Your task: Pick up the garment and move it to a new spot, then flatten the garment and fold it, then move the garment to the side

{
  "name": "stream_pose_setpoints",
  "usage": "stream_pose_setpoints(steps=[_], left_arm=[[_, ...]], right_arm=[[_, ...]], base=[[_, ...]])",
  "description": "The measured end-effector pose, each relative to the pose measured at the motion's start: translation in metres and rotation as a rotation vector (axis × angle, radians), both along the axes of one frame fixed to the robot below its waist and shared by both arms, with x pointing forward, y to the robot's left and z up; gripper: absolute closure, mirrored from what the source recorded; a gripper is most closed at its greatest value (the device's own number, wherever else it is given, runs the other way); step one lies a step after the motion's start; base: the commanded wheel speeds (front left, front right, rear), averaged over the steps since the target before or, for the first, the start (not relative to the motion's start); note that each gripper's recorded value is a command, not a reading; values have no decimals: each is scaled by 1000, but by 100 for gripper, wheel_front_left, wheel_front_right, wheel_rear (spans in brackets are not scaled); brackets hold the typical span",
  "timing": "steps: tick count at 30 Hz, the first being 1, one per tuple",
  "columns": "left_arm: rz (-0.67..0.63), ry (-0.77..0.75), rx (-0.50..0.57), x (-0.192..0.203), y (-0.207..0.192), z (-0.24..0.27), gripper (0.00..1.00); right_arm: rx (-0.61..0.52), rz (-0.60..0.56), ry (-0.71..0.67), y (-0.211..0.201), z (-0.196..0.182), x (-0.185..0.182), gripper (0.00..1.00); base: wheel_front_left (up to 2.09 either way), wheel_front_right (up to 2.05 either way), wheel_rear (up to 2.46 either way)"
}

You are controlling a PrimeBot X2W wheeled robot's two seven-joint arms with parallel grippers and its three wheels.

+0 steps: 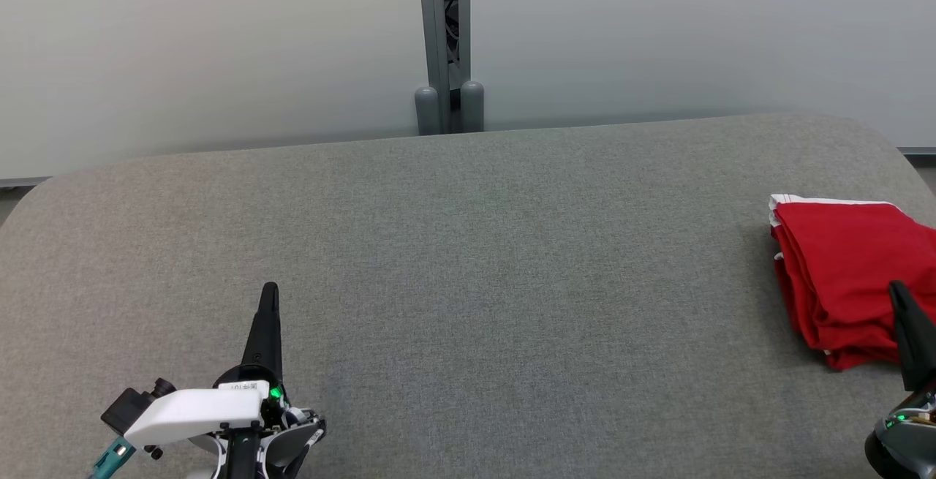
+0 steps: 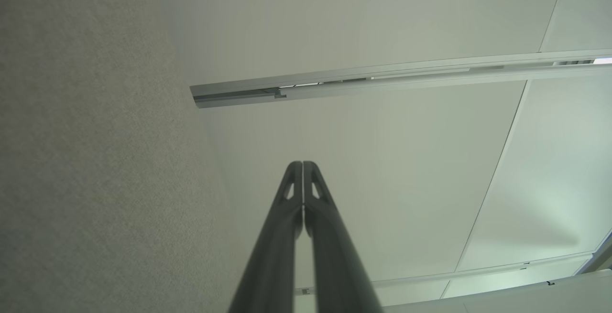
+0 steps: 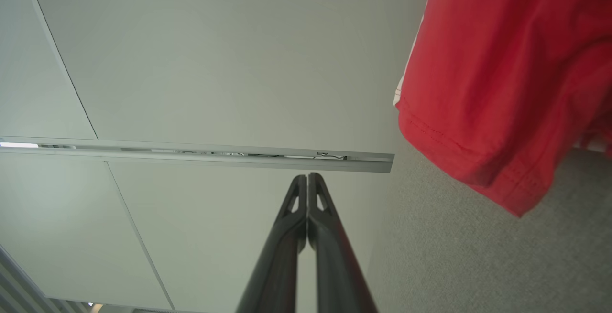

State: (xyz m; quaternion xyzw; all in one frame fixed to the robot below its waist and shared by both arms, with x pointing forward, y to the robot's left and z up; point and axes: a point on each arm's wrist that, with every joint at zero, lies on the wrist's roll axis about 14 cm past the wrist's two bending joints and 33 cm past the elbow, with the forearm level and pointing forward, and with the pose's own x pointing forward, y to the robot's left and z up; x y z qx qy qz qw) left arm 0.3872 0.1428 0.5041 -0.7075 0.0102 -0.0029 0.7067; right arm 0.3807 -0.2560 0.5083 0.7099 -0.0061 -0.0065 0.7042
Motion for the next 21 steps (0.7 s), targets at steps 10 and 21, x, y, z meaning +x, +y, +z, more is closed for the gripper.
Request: stream_pose_setpoints(steps=[10, 21], left_arm=[[0, 0, 0, 0, 0, 0, 100], [0, 0, 0, 0, 0, 0, 100]], right_arm=[[-2, 0, 1, 0, 0, 0, 100], [-3, -1, 1, 0, 0, 0, 100]], base=[[0, 0, 0], [0, 0, 0]])
